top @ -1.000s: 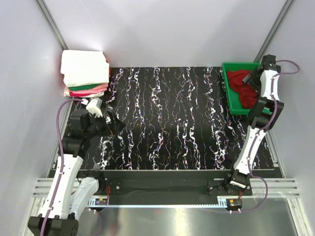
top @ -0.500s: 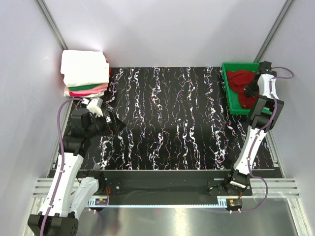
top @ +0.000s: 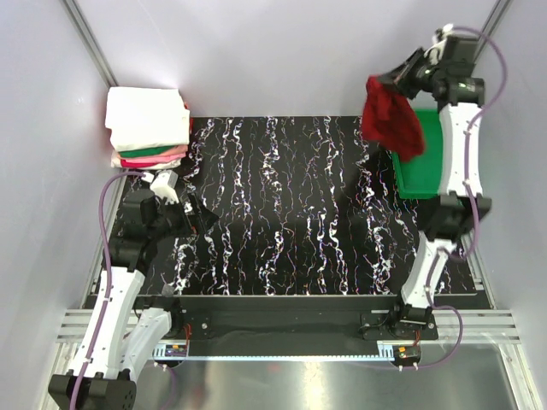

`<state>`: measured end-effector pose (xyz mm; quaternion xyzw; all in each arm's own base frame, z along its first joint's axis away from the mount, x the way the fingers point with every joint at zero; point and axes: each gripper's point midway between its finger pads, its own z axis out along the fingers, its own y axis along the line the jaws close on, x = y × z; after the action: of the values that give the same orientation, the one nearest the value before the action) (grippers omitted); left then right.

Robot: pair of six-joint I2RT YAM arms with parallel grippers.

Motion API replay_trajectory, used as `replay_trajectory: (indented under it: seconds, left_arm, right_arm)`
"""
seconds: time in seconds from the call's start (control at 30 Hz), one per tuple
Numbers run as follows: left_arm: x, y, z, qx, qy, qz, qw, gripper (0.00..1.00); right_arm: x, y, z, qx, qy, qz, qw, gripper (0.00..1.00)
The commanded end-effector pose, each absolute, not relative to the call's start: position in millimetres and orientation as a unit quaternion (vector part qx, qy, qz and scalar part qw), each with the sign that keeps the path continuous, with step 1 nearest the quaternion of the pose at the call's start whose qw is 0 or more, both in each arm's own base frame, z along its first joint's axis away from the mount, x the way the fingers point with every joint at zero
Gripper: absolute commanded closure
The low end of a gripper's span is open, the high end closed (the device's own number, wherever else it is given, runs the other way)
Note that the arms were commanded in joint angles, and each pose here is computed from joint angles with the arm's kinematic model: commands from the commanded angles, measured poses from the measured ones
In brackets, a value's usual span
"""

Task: Fold and stack the t-shirts
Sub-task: Grab the tshirt from the pile, then move the tshirt to the center of the board

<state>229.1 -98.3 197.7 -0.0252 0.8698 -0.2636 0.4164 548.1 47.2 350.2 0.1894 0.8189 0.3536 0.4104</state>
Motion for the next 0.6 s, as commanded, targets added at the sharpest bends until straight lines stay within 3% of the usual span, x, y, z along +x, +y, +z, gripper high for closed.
replay_trajectory:
  seconds: [0.0, 0.1, 0.13, 0.17, 0.2, 0.23, 0.27, 0.3, 0.33, 0.43, 0.57]
  left_arm:
    - [236.8, -95.9, 208.4, -0.026, 0.857, -0.261, 0.444, 0.01]
    - [236.7, -94.7, 208.8, -0.027, 0.856, -0.258, 0.447, 0.01]
    - [236.5, -94.1, 209.2, -0.028, 0.856, -0.257, 0.448, 0.01]
    - [236.4, -94.0, 209.5, -0.029, 0.856, -0.257, 0.448, 0.01]
    - [236.6, -93.5, 209.3, -0.029, 0.856, -0.256, 0.449, 0.01]
    - [236.4, -93.0, 209.7, -0.031, 0.856, -0.255, 0.449, 0.01]
    - [236.7, -92.1, 209.8, -0.032, 0.856, -0.252, 0.451, 0.01]
    - [236.8, -91.6, 209.0, -0.033, 0.856, -0.251, 0.451, 0.01]
    - [236.9, -91.3, 210.0, -0.033, 0.856, -0.25, 0.452, 0.01]
    - [236.8, -91.1, 209.6, -0.034, 0.856, -0.25, 0.452, 0.01]
    - [237.2, -91.9, 208.7, -0.033, 0.857, -0.251, 0.449, 0.01]
  right_arm:
    - [475.5, 49.5, 495.1, 0.119, 0.722, 0.456, 0.507, 1.0]
    - [475.1, 10.8, 449.9, 0.207, 0.737, 0.442, 0.467, 1.0]
    - [477.5, 6.3, 405.7, 0.236, 0.756, 0.438, 0.426, 1.0]
    - [476.1, 1.6, 382.0, 0.252, 0.767, 0.422, 0.413, 0.94]
    - [464.9, 0.4, 353.7, 0.278, 0.785, 0.403, 0.381, 0.65]
    - [454.7, -0.9, 300.6, 0.302, 0.809, 0.38, 0.331, 0.46]
    - [446.0, -3.6, 270.9, 0.319, 0.823, 0.357, 0.305, 0.2]
    - [430.9, -2.6, 247.6, 0.33, 0.837, 0.338, 0.277, 0.02]
    - [411.1, 8.7, 207.0, 0.319, 0.862, 0.316, 0.236, 0.0]
    - [373.9, 21.0, 167.5, 0.299, 0.895, 0.261, 0.204, 0.0]
    - [349.6, 37.4, 164.3, 0.278, 0.907, 0.225, 0.221, 0.01]
